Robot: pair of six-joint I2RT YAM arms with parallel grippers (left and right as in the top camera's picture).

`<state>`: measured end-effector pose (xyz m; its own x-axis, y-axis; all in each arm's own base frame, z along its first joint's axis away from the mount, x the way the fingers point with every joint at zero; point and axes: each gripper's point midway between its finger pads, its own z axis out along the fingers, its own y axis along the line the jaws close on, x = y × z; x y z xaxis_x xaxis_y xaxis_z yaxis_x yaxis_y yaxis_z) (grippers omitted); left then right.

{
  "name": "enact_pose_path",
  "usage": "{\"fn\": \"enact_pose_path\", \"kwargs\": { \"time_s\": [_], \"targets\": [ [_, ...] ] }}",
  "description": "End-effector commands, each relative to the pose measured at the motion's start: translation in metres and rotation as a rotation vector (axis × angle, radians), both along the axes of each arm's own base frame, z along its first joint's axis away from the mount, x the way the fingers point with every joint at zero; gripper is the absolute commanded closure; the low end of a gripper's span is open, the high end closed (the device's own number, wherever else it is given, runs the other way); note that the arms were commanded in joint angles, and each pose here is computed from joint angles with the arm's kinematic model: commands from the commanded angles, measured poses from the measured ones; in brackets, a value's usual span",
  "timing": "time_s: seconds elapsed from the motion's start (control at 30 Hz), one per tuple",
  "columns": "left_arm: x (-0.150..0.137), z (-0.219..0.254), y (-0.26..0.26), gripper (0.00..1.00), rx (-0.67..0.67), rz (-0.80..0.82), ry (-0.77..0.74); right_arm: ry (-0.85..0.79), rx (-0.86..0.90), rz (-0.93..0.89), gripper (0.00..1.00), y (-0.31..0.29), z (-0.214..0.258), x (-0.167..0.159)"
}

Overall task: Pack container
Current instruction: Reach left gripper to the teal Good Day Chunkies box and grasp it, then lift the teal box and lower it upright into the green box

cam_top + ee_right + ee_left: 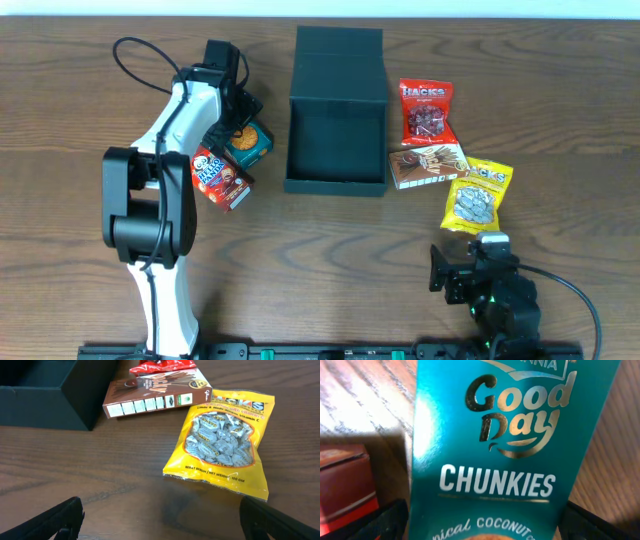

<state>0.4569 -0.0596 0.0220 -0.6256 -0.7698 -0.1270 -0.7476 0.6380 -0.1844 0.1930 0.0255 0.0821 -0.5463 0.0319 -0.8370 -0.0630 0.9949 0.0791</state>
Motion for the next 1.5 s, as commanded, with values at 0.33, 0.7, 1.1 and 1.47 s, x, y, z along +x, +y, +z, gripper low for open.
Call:
{"fn": "enact_pose_path", "kwargs": {
  "time_s": [0.33,0.7,1.1,1.47],
  "targets": [
    [0.007,-0.01,0.011,0.04,0.031,-0.106,0.006,0.01,0.011,-0.018,0.01,-0.002,-0.005,0.0],
    [0.011,-0.009,0.011,0.04,0.03,-0.148,-0.015,0.01,0.011,-0.018,0.01,-0.002,-0.005,0.0],
    [0.011,-0.01,0.01,0.07,0.084,-0.231,-0.014,0.01,0.011,-0.018,0.01,-0.002,-0.005,0.0],
    [0.01,-0.011,0.01,0.23,0.087,-0.242,-0.014,0.01,0.011,-0.018,0.01,-0.002,-0.005,0.0]
  ]
}}
